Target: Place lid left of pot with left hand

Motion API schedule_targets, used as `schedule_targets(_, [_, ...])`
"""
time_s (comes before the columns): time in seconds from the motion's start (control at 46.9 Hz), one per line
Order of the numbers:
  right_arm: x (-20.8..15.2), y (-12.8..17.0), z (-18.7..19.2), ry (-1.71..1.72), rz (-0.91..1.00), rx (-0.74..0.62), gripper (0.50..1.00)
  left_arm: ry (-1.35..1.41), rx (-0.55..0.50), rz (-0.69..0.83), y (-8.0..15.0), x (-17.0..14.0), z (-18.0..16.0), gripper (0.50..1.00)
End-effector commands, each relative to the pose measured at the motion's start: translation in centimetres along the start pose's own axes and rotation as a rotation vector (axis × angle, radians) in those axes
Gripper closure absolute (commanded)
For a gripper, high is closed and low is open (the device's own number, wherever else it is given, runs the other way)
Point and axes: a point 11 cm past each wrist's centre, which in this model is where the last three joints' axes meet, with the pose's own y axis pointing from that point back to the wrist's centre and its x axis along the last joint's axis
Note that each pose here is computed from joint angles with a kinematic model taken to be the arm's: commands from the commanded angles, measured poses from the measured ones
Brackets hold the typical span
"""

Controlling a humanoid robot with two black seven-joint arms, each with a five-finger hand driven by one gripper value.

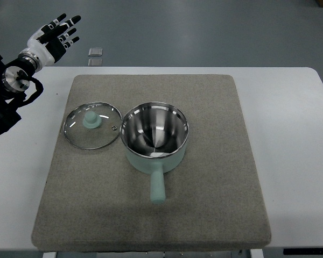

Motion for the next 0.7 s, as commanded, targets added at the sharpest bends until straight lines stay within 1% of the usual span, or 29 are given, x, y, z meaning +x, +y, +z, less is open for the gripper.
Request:
schedule_targets(0.0, [0.0,0.0,0.1,0.000,0.000,-0.001,0.576,-0.001,-0.010,0.000,0.0,0.0,0.1,0.506])
schedule_targets(0.256, [0.0,0.0,0.0,0.000,0.000,0.000,0.576,0.012,-0.074,-0.013,-0.2,-0.6,0.4,0.506])
schedule_targets(0.341, [0.0,0.0,0.0,0.000,0.000,0.000,0.576,0.073,-0.160,0.014,-0.1,-0.1,1.8,0.506])
schedule_targets(0.469, [0.0,0.0,0.1,0.000,0.000,-0.001,0.576,0.202,-0.217,0.057,-0.2,0.5,2.1,0.506])
schedule_targets(0.555, [0.0,0.0,0.0,0.000,0.000,0.000,0.576,0.235,-0.227,0.063,-0.2,0.4,2.0,0.504])
schedule_targets(0.64, [0.0,0.0,0.0,0.000,0.000,0.000,0.576,0.236,-0.208,0.057,-0.5,-0.4,0.7,0.506])
schedule_targets(0.683, [0.0,0.0,0.0,0.000,0.000,0.000,0.576,0.235,-0.202,0.068,-0.6,-0.4,0.4,0.506])
